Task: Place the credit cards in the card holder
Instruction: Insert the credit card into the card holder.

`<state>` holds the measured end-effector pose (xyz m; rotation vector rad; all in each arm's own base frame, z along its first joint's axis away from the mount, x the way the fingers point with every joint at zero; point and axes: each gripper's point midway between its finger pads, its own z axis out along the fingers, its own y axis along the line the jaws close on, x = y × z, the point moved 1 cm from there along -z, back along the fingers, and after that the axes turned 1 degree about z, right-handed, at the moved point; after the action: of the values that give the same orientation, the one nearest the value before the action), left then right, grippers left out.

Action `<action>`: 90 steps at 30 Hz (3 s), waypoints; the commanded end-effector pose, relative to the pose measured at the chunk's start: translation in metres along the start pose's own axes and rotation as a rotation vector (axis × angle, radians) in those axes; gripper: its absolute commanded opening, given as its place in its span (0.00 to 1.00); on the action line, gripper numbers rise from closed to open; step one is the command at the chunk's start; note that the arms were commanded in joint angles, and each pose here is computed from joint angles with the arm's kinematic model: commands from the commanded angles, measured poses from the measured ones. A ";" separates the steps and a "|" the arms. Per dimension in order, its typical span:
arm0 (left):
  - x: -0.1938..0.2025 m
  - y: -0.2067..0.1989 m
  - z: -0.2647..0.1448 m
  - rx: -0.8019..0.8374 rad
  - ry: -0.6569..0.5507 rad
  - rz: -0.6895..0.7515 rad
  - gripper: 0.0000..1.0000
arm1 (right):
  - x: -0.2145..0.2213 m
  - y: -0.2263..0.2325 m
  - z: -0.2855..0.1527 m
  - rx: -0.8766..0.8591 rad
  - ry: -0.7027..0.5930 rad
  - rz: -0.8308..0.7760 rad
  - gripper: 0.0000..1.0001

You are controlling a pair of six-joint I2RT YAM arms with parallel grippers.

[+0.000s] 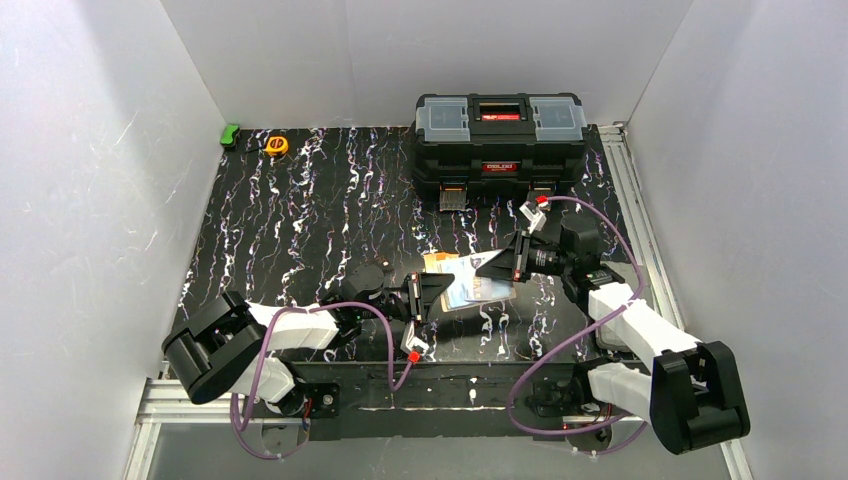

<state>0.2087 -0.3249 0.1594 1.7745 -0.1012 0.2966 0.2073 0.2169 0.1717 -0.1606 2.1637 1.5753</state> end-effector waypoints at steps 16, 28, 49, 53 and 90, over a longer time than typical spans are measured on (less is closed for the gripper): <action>0.006 0.037 0.000 -0.102 0.004 0.074 0.07 | -0.003 0.015 0.004 -0.057 0.068 -0.043 0.01; 0.006 0.038 0.001 -0.102 -0.001 0.081 0.20 | -0.008 0.024 0.014 -0.093 0.114 -0.061 0.01; 0.008 0.036 -0.002 -0.100 0.019 0.051 0.00 | -0.011 -0.004 0.013 0.220 0.051 -0.027 0.63; 0.007 0.033 -0.004 -0.092 0.025 0.048 0.00 | -0.005 -0.011 0.003 0.307 0.058 -0.037 0.67; 0.006 0.020 -0.006 -0.050 0.035 0.035 0.01 | 0.012 0.023 0.012 0.413 0.109 -0.220 0.66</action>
<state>0.2134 -0.3221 0.1586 1.7871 -0.0747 0.3208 0.1915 0.2318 0.1659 -0.3011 2.4594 0.9810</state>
